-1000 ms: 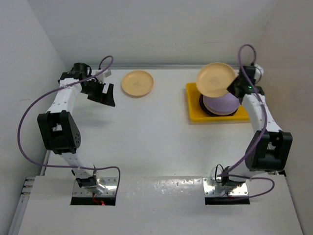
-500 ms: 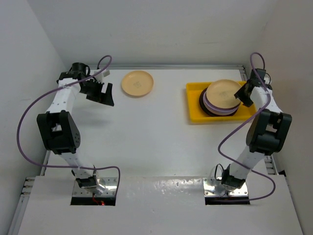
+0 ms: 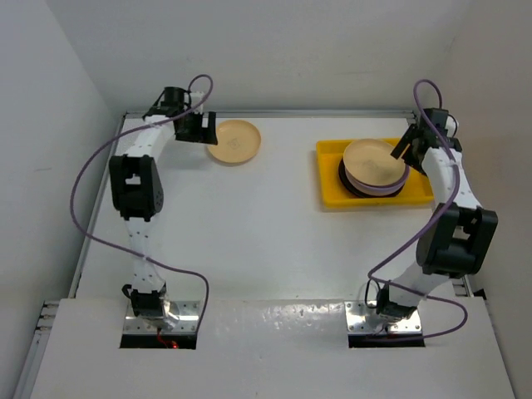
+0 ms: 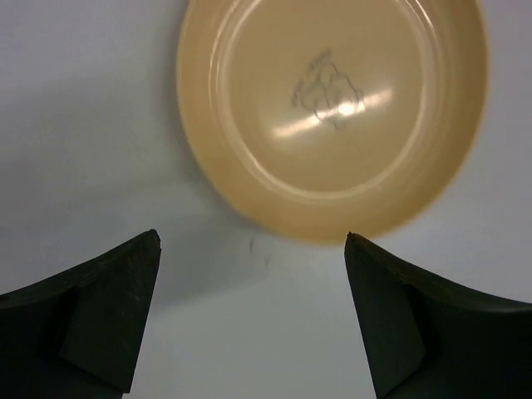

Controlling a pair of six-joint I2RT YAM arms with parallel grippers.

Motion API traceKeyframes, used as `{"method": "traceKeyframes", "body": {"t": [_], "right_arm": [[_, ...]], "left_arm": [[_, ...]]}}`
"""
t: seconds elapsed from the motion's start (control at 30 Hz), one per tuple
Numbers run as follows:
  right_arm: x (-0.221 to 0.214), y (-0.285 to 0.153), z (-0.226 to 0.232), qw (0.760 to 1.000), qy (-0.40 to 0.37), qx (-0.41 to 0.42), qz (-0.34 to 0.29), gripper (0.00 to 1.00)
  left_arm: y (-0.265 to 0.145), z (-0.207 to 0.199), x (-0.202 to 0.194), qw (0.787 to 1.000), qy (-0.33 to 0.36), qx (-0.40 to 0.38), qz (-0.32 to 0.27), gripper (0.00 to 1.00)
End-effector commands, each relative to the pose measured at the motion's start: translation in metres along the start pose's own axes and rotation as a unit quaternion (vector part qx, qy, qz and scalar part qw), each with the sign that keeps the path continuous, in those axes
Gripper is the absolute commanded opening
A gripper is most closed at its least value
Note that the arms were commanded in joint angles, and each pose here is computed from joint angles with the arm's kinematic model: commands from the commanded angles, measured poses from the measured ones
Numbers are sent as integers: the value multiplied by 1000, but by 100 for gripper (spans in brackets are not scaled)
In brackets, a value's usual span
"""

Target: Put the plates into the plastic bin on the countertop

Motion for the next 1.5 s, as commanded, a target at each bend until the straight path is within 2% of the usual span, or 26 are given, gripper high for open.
{"method": "traceKeyframes", "body": {"t": [0.0,0.1,0.13,0.17,0.23,0.27,0.33,0.37,0.4,0.47,0.5,0.57,0.6,0.63,0.67,0.7,0.73,0.8,0.83,1.03,1.13,1.27,1.47], "right_arm": [[7,-32,-7,999,-22,-7,-39,84],[1,-50,-5,998,-29,15,-48,84],[0,-58,-4,998,-28,26,-52,84],[-2,-61,-2,998,-31,35,-52,84],[-1,-77,4,996,-37,53,-68,84],[-1,-85,6,995,-34,59,-76,84],[-1,-93,10,993,-33,66,-86,84],[-1,-96,13,993,-34,71,-92,82],[-3,-107,24,989,-52,92,-103,81],[-10,-114,40,982,-83,140,-97,81],[-21,-123,60,970,-138,175,-98,81],[-30,-130,81,953,-187,222,-90,79],[-49,-137,104,936,-230,256,-77,79],[-57,-134,115,930,-247,265,-65,79],[-61,-146,133,918,-262,291,-67,78],[-76,-146,149,908,-282,307,-48,78],[-86,-140,159,903,-297,310,-30,77],[-91,-156,184,887,-312,339,-33,75],[-108,-153,202,879,-326,347,-21,74],[-122,-152,238,868,-276,414,-9,70],[-127,-144,242,876,-251,412,-10,61],[-133,-132,242,885,-217,411,0,44],[-150,-116,240,884,-215,414,33,44]], "left_arm": [[47,3,24,996,-27,77,-32,91],[79,22,22,991,-49,116,-35,74],[92,25,15,991,-54,116,-29,65],[90,25,22,991,-48,116,-40,59],[109,16,14,993,-28,108,-27,49],[112,11,9,994,-13,109,-19,39],[120,-2,-4,996,1,93,3,27],[122,-3,-12,996,4,82,19,10],[122,-11,-19,998,2,49,28,0],[112,-23,-23,999,24,0,38,0],[109,-34,-30,997,27,-48,45,0],[78,-52,-14,994,50,-95,25,0],[65,-64,-15,989,75,-125,27,0],[51,-78,-7,987,97,-130,19,0],[15,-92,14,983,126,-130,-14,0],[-3,-101,18,979,152,-137,-21,0],[-16,-113,18,976,170,-137,-24,0],[-46,-124,19,970,197,-141,-20,0],[-53,-134,23,967,200,-157,-21,0],[-67,-151,1,957,205,-202,26,0],[-76,-161,3,950,201,-237,18,0],[-87,-169,13,946,212,-244,1,0],[-91,-175,15,942,207,-265,-6,0]]}}
Point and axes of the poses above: each gripper's point midway between its finger pads, its own y axis out along the fingers, its own z axis along the line the jaws close on, x = y × z, the point moved 6 cm from there along -y, back along the fingers, and after that the axes turned 1 degree about y, right-handed, at the moved point
